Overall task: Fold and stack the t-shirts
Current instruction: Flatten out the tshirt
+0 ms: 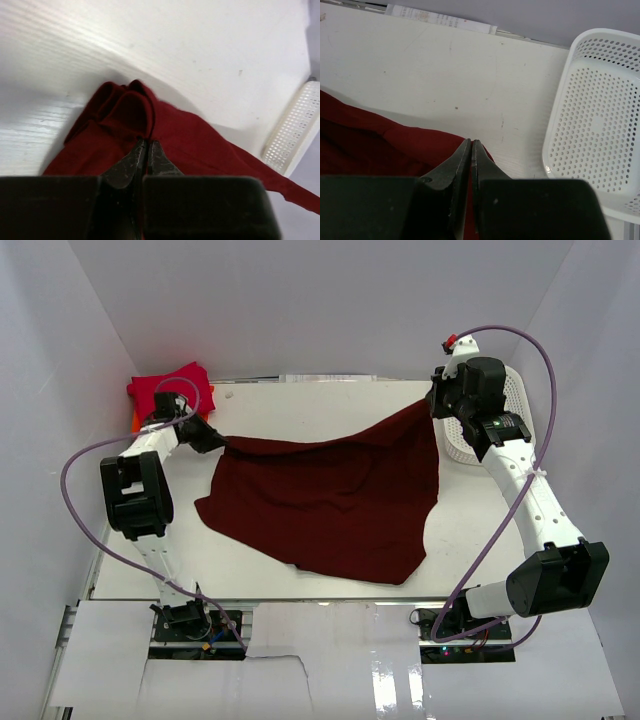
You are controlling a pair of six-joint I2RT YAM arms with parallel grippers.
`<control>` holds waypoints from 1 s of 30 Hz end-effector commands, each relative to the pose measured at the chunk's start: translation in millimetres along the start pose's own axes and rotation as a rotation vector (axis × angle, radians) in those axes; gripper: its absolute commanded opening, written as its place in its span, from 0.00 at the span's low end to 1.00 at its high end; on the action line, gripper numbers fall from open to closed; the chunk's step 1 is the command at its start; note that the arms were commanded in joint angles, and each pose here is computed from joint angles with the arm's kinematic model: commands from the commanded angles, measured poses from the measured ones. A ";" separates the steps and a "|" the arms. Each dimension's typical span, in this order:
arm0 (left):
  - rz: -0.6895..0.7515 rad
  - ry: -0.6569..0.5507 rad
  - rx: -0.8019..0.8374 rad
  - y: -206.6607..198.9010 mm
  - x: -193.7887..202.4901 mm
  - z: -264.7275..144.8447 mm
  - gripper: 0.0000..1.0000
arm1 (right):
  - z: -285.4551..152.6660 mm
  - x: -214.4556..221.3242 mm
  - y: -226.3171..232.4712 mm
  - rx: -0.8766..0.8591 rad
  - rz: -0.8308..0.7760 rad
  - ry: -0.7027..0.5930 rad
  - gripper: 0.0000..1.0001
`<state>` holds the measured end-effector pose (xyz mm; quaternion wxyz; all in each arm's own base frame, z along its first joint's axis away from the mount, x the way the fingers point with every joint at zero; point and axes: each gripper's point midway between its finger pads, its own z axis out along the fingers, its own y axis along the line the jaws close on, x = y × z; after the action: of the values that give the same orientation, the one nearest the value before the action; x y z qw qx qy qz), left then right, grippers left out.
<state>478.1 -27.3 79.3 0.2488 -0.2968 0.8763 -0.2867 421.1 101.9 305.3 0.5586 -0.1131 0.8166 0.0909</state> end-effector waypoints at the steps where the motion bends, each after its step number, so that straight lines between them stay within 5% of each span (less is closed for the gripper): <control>1: 0.065 -0.092 0.142 -67.2 -28.7 -52.0 0.00 | -13.8 -28.9 -4.7 0.020 -0.025 -0.075 0.08; 14: 0.201 -0.324 0.250 -125.8 -49.2 -169.5 0.00 | -104.1 -88.7 -23.6 0.161 -0.142 -0.252 0.08; 30: 0.539 -0.895 0.348 -138.9 12.3 -338.6 0.00 | -319.6 -138.9 19.9 0.085 -0.251 -0.832 0.08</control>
<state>325.8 -16.3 384.7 0.6565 -0.1222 0.7074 -0.2315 202.2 45.8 511.7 0.8099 -0.1322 0.5705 0.0335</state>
